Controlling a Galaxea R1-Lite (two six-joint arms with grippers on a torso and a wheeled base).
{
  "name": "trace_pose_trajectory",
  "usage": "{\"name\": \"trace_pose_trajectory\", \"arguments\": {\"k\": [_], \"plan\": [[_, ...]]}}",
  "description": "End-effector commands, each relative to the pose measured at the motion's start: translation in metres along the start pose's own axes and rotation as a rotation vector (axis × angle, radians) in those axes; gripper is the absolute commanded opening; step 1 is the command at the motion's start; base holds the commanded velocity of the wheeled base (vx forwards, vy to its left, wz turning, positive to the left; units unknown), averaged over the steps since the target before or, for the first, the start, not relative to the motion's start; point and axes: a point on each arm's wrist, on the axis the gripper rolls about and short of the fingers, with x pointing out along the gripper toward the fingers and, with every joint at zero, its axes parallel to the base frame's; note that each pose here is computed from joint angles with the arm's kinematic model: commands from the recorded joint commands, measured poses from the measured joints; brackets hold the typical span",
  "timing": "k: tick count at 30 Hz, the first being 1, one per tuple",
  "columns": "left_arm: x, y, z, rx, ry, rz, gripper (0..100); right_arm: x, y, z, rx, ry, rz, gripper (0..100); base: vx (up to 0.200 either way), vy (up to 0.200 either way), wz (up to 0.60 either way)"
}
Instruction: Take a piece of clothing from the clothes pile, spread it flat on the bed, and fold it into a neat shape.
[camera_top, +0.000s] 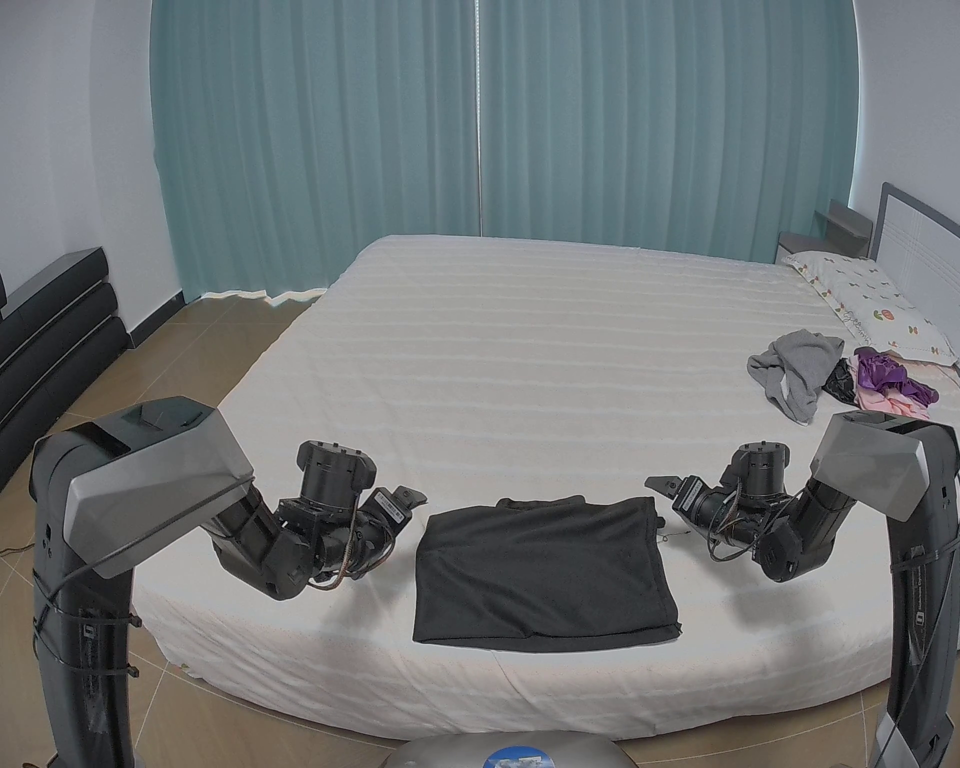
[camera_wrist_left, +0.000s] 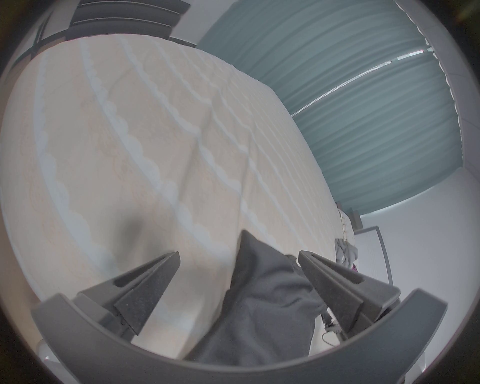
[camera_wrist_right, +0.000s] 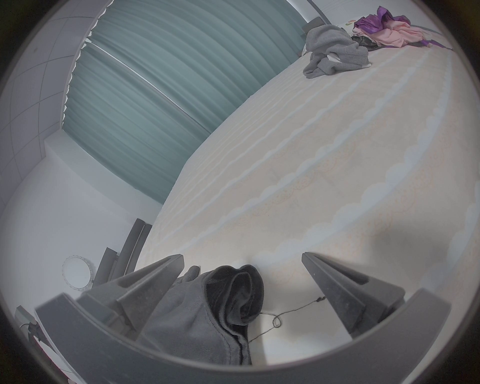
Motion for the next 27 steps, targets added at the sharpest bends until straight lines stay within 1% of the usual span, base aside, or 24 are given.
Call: {"name": "trace_pose_trajectory", "arguments": {"k": [1, 3, 6, 8, 11, 12, 13, 14, 15, 16, 17, 18, 21, 23, 24, 25, 26, 27], "plan": [[-0.006, 0.002, 0.012, -0.026, -0.026, 0.002, 100, -0.003, 0.004, 0.002, -0.004, -0.007, 0.003, 100, 0.0, 0.0, 0.0], [-0.02, 0.004, 0.016, -0.038, -0.036, 0.007, 100, -0.011, 0.011, 0.005, -0.01, -0.022, -0.005, 100, 0.0, 0.0, 0.0], [-0.027, 0.014, 0.009, -0.023, -0.03, 0.039, 100, -0.02, 0.024, 0.008, -0.018, -0.029, 0.013, 100, 0.0, 0.0, 0.0], [-0.031, 0.017, 0.011, -0.026, -0.048, 0.035, 100, -0.028, 0.027, 0.006, -0.022, -0.028, 0.004, 100, 0.0, 0.0, 0.0], [-0.05, 0.013, 0.026, -0.046, -0.112, 0.001, 100, -0.047, 0.035, 0.01, -0.029, -0.057, -0.003, 100, 0.0, 0.0, 0.0], [-0.062, 0.008, 0.031, -0.049, -0.135, -0.016, 100, -0.057, 0.039, 0.014, -0.027, -0.074, 0.002, 100, 0.0, 0.0, 0.0], [-0.063, 0.008, 0.031, -0.049, -0.137, -0.017, 100, -0.062, 0.04, 0.016, -0.027, -0.08, 0.004, 100, 0.0, 0.0, 0.0], [-0.078, 0.002, 0.035, -0.049, -0.16, -0.037, 100, -0.076, 0.043, 0.02, -0.026, -0.095, 0.006, 100, 0.0, 0.0, 0.0], [-0.08, 0.002, 0.035, -0.05, -0.163, -0.039, 100, -0.078, 0.042, 0.021, -0.025, -0.097, 0.004, 100, 0.0, 0.0, 0.0], [-0.103, -0.003, 0.038, -0.038, -0.197, -0.06, 100, -0.101, 0.045, 0.025, -0.03, -0.122, 0.009, 100, 0.0, 0.0, 0.0], [-0.104, -0.004, 0.038, -0.037, -0.2, -0.061, 100, -0.103, 0.045, 0.024, -0.032, -0.123, 0.01, 100, 0.0, 0.0, 0.0], [-0.124, -0.006, 0.038, 0.001, -0.233, -0.069, 100, -0.124, 0.05, 0.027, -0.052, -0.163, 0.031, 100, 0.0, 0.0, 0.0], [-0.152, -0.007, 0.037, 0.057, -0.302, -0.068, 100, -0.162, 0.055, 0.026, -0.099, -0.222, 0.064, 100, 0.0, 0.0, 0.0], [-0.168, -0.007, 0.036, 0.077, -0.345, -0.065, 100, -0.183, 0.058, 0.023, -0.142, -0.25, 0.082, 100, 0.0, 0.0, 0.0], [-0.168, -0.007, 0.036, 0.077, -0.345, -0.065, 100, -0.183, 0.058, 0.023, -0.142, -0.25, 0.082, 100, 0.0, 0.0, 0.0], [-0.188, -0.007, 0.035, 0.086, -0.396, -0.074, 100, -0.202, 0.06, 0.018, -0.181, -0.279, 0.099, 100, 0.0, 0.0, 0.0], [-0.203, -0.007, 0.034, 0.089, -0.423, -0.092, 100, -0.214, 0.061, 0.015, -0.201, -0.304, 0.116, 100, 0.0, 0.0, 0.0], [-0.207, -0.007, 0.034, 0.09, -0.428, -0.096, 100, -0.218, 0.061, 0.015, -0.207, -0.31, 0.12, 100, 0.0, 0.0, 0.0]]}}
